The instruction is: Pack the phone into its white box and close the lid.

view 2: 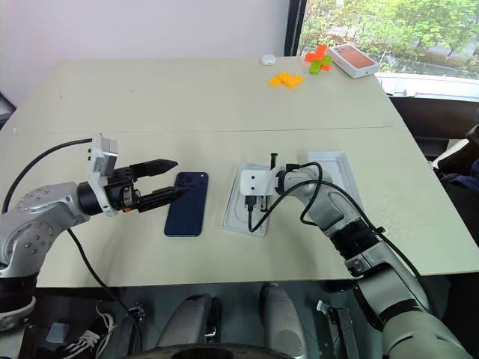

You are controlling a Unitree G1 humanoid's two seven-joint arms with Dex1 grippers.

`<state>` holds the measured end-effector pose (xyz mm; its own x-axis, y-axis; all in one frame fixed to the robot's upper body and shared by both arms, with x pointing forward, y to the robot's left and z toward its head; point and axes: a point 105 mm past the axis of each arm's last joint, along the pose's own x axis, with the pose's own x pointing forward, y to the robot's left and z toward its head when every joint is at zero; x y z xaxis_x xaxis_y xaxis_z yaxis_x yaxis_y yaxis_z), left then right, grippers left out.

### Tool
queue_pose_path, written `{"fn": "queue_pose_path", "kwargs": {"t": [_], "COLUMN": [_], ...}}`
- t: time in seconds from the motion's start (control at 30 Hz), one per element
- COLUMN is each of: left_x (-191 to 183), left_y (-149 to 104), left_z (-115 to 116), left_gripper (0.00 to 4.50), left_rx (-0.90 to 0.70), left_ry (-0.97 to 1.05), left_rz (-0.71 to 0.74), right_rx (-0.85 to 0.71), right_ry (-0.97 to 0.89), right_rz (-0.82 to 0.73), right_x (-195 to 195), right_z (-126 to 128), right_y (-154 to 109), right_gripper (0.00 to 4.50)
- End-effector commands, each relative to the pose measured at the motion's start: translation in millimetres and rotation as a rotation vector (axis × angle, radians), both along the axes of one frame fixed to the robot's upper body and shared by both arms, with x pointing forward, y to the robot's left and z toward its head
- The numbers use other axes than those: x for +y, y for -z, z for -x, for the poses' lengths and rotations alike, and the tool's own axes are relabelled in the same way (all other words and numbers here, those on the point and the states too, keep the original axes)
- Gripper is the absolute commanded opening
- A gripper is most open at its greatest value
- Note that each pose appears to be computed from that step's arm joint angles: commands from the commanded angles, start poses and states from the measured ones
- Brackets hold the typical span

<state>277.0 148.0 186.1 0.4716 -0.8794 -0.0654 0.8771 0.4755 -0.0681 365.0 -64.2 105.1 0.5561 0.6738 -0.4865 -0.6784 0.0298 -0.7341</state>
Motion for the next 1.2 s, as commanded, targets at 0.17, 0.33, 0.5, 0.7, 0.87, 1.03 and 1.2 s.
{"fn": "queue_pose_path", "kwargs": {"t": [0.17, 0.33, 0.5, 0.7, 0.87, 1.03, 1.2], "left_x": [-1, 2, 15, 37, 54, 83, 101], "left_y": [-10, -7, 2, 3, 5, 14, 27], "left_z": [2, 2, -9, -15, -14, -9, -9], "left_gripper": [4.50, 4.50, 4.50, 4.50, 4.50, 4.50, 4.50], "left_rx": [-0.042, -0.035, 0.047, 0.191, 0.239, 0.469, 0.531], "left_ry": [0.001, -0.008, -0.091, -0.168, -0.203, -0.257, -0.343], "left_rz": [0.006, 0.006, -0.001, 0.037, 0.046, 0.166, 0.122], "right_rx": [-0.015, 0.006, 0.176, 0.237, 0.187, 0.090, -0.007], "right_ry": [-0.088, -0.068, -0.006, -0.009, -0.045, -0.097, -0.180], "right_rz": [-0.065, -0.113, -0.374, -0.493, -0.466, -0.413, -0.315], "right_x": [15, 3, -8, -12, 9, 43, 76], "right_z": [5, 3, 11, 32, 40, 39, 41], "right_y": [-6, -17, -49, -72, -73, -70, -65], "right_gripper": [0.06, 0.06, 0.06, 2.78, 4.42, 4.17, 2.08]}}
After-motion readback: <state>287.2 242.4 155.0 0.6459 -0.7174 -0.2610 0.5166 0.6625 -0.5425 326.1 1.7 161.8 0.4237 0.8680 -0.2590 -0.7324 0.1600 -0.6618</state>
